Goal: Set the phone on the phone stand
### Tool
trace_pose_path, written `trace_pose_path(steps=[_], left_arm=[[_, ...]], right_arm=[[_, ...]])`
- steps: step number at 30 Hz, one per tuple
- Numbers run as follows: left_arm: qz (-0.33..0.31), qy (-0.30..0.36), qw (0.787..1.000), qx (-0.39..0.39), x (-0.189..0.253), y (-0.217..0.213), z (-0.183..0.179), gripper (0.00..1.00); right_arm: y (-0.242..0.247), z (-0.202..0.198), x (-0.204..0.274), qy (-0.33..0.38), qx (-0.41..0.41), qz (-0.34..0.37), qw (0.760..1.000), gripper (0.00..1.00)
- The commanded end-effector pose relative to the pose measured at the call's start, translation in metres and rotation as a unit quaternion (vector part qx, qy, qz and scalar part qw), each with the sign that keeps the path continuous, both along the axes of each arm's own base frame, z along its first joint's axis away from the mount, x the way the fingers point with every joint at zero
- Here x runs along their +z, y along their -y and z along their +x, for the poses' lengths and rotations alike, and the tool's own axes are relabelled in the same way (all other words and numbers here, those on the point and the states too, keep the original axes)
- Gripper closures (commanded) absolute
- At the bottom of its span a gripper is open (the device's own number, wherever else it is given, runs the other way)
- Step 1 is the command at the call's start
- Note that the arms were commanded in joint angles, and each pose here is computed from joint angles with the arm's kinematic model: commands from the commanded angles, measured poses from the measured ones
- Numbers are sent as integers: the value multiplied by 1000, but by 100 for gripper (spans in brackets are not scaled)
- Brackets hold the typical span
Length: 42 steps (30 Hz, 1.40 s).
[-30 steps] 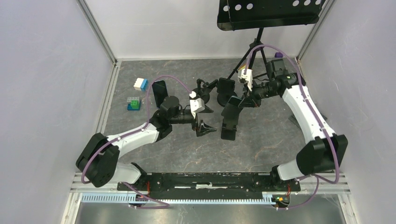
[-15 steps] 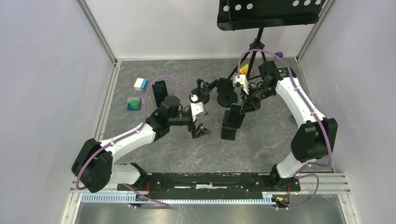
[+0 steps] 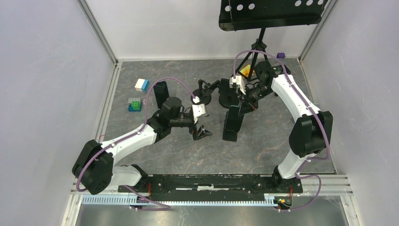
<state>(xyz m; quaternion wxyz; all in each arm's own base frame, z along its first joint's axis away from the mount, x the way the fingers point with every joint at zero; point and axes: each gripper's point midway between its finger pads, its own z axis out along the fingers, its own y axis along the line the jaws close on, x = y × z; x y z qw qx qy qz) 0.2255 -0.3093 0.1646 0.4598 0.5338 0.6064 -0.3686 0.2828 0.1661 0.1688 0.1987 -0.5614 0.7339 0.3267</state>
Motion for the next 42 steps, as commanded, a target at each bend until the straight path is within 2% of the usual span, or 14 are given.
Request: trace_pose_path(steps=[1,3,8,14,18,23,28,37,42], left_arm=[[-18,46,999,-6,26,4,6,0],[-16,45,999,-6,24,4,6,0],[-16,44,999,-7,24,4,6,0],[-14,44,999,-7,23,4,5,0],[-13,43,999,-8,22,4,5,0],[-14,42,999,-9,23,4,5,0],[-14,42,999,-9,23,4,4,0],[-13,40,999,-10,23,5,5,0],[-12,41,999,-8,22,4,5,0]], right_arm=[[-6,18,5,40,17,4,999,94],[-7,18,4,38,19,7,999,90],[-12,21,2,37,26,11,999,87],[-12,28,-1,39,25,5,999,75],[-10,33,-2,44,19,-4,999,72],[-9,36,-2,51,13,-9,999,59],[-8,38,0,56,7,-13,998,53],[-7,42,9,73,-3,-14,997,31],[-5,40,15,84,-7,-16,996,23]])
